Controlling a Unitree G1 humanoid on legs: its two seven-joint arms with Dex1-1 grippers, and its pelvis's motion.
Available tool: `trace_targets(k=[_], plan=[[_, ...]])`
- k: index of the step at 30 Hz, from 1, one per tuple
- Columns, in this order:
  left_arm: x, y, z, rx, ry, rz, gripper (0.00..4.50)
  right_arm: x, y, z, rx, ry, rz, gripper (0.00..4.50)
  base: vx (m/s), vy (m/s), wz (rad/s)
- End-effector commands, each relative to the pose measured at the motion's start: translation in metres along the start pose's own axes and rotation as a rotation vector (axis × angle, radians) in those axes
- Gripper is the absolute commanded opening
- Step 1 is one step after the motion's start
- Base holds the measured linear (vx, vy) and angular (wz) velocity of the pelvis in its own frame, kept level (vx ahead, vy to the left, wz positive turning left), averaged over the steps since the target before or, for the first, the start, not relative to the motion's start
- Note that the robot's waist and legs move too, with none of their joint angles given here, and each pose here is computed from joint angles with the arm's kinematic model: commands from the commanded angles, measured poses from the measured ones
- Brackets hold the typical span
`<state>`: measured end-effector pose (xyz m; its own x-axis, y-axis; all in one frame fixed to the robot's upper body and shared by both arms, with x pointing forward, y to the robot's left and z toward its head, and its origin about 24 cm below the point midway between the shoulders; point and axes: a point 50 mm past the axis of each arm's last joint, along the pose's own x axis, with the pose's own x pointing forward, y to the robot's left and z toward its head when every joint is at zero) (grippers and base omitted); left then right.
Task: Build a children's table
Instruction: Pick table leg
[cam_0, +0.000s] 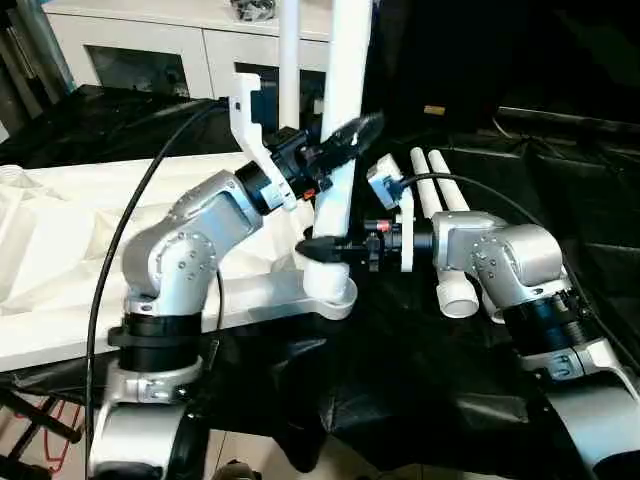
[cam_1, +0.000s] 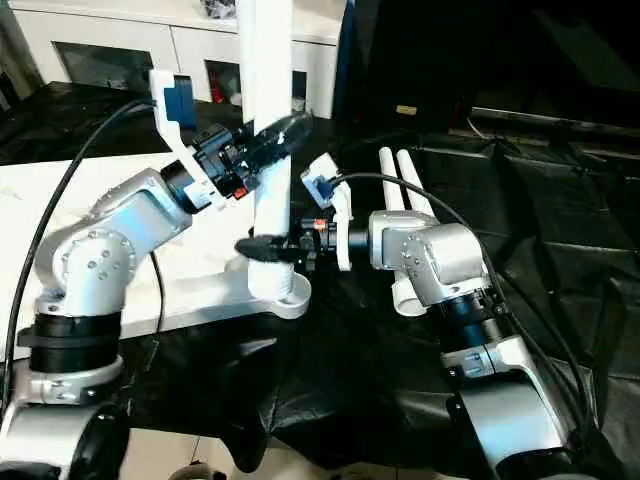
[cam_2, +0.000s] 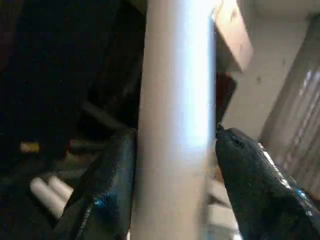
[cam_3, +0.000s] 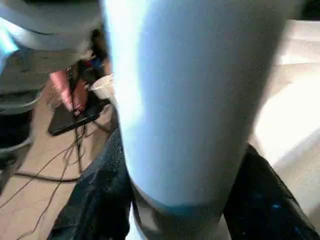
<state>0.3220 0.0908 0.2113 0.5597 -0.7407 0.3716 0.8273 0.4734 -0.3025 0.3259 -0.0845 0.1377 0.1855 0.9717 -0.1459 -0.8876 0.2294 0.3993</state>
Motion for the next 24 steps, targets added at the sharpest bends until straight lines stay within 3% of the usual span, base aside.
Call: trace_targets(k=[1, 5, 9, 11, 13, 14, 17, 24], plan=[[0.001, -0.002, 0.014, 0.049, -0.138, 0.008, 3.01, -0.005, -0.005, 0.001, 0.003, -0.047, -0.052, 1.94, 0.0, 0.0, 0.0], [-0.001, 0.006, 0.018, -0.008, -0.229, 0.07, 3.01, -0.004, -0.006, -0.002, 0.015, -0.084, -0.073, 1.91, 0.0, 0.0, 0.0], [-0.011, 0.024, 0.013, 0.06, -0.236, 0.187, 3.01, -0.003, -0.012, -0.006, 0.005, -0.163, -0.184, 1.91, 0.0, 0.0, 0.0], [-0.02, 0.029, 0.003, 0.156, -0.129, 0.17, 3.01, -0.004, -0.018, -0.01, -0.021, -0.166, -0.275, 1.91, 0.0, 0.0, 0.0], [-0.034, 0.03, -0.015, 0.288, 0.067, 0.091, 3.01, -0.006, -0.025, -0.018, -0.05, -0.151, -0.379, 1.91, 0.0, 0.0, 0.0], [-0.034, 0.03, -0.015, 0.288, 0.067, 0.091, 3.01, -0.006, -0.025, -0.018, -0.05, -0.151, -0.379, 1.91, 0.0, 0.0, 0.0], [-0.062, 0.034, -0.043, 0.411, 0.355, -0.027, 3.01, -0.01, -0.032, -0.029, -0.097, -0.123, -0.521, 1.91, 0.0, 0.0, 0.0], [-0.096, 0.041, -0.083, 0.403, 0.664, -0.197, 3.01, -0.013, -0.032, -0.037, -0.142, -0.117, -0.575, 1.91, 0.0, 0.0, 0.0]])
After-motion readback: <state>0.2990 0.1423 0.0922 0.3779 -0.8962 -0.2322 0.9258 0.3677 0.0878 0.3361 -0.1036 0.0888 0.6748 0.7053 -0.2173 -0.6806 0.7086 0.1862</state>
